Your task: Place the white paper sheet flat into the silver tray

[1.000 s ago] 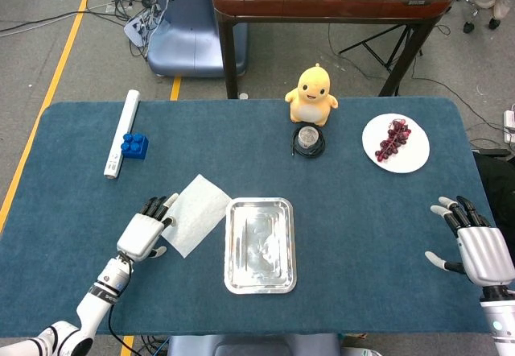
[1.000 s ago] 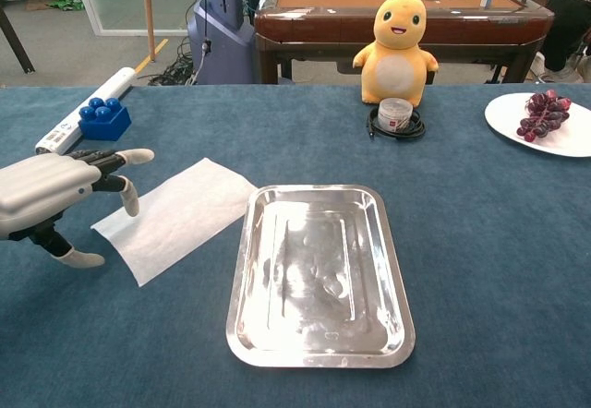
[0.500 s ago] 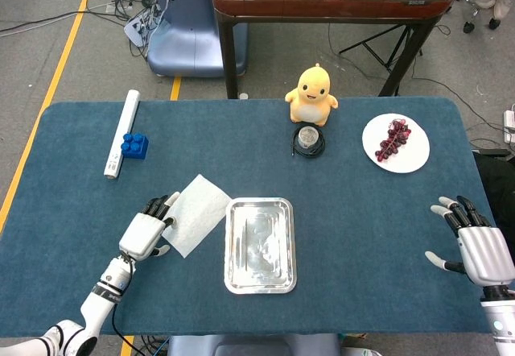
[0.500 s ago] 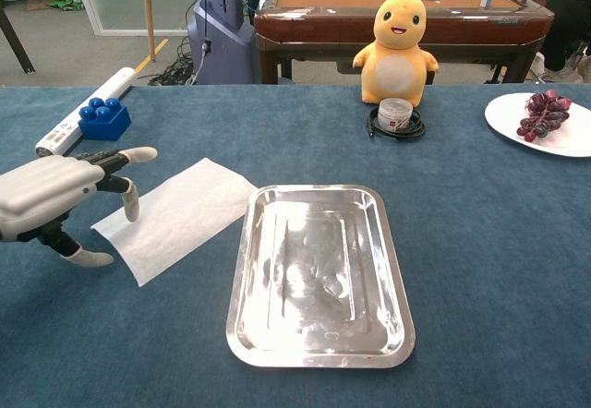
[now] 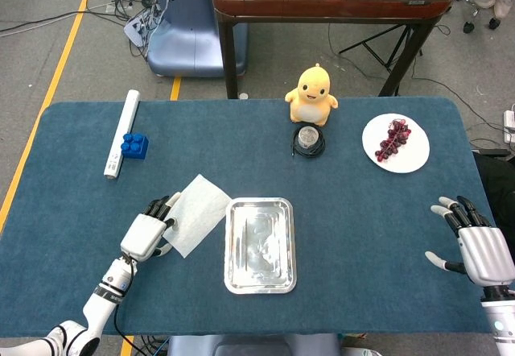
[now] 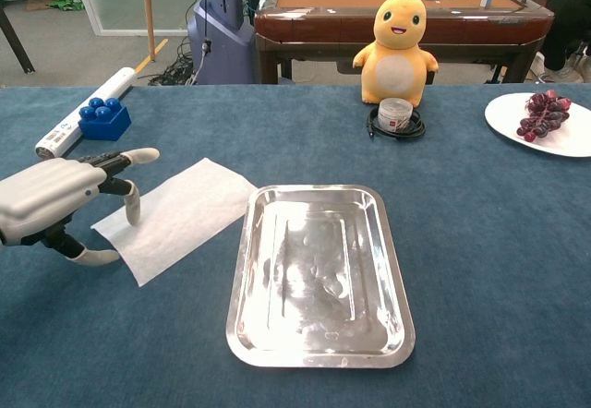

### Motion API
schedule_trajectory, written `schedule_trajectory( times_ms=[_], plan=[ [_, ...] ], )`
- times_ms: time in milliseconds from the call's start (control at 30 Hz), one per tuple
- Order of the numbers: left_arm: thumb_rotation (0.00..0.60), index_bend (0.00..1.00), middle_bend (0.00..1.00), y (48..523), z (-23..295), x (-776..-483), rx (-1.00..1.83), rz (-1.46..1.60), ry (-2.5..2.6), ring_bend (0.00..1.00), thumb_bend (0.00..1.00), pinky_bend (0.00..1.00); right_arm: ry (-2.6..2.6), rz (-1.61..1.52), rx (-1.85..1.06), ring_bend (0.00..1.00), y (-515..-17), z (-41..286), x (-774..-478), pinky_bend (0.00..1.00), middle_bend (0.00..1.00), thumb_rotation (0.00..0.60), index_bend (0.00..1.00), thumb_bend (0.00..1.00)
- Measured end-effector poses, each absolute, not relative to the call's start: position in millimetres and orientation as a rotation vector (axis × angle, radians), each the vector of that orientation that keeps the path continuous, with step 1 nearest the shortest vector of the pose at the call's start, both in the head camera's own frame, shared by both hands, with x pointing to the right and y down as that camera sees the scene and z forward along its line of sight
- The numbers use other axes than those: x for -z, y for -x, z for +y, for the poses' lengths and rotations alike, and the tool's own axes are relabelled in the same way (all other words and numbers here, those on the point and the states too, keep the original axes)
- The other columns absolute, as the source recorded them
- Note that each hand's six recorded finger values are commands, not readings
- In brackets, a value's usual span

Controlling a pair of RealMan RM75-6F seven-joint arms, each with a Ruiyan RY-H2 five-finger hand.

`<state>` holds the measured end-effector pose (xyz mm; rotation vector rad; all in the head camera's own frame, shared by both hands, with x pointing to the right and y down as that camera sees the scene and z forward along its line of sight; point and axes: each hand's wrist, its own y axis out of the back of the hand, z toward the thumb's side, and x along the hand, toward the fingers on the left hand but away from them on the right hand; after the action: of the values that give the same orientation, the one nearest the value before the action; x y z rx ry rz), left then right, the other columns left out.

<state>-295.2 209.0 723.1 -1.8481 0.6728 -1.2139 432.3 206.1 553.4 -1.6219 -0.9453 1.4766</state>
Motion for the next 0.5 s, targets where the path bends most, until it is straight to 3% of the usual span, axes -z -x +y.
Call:
schedule_trajectory(
  times_ms=[500],
  plan=[
    [0.600,0.51,0.00,291.3,211.2,-726.1,1.215,0.690,1.869,0.00,0.35,0.12,1.624,-0.950,-1.472,0.08,-432.4,206.1,-551.9,0.30,0.19,0.600,0.25,0.03]
  ],
)
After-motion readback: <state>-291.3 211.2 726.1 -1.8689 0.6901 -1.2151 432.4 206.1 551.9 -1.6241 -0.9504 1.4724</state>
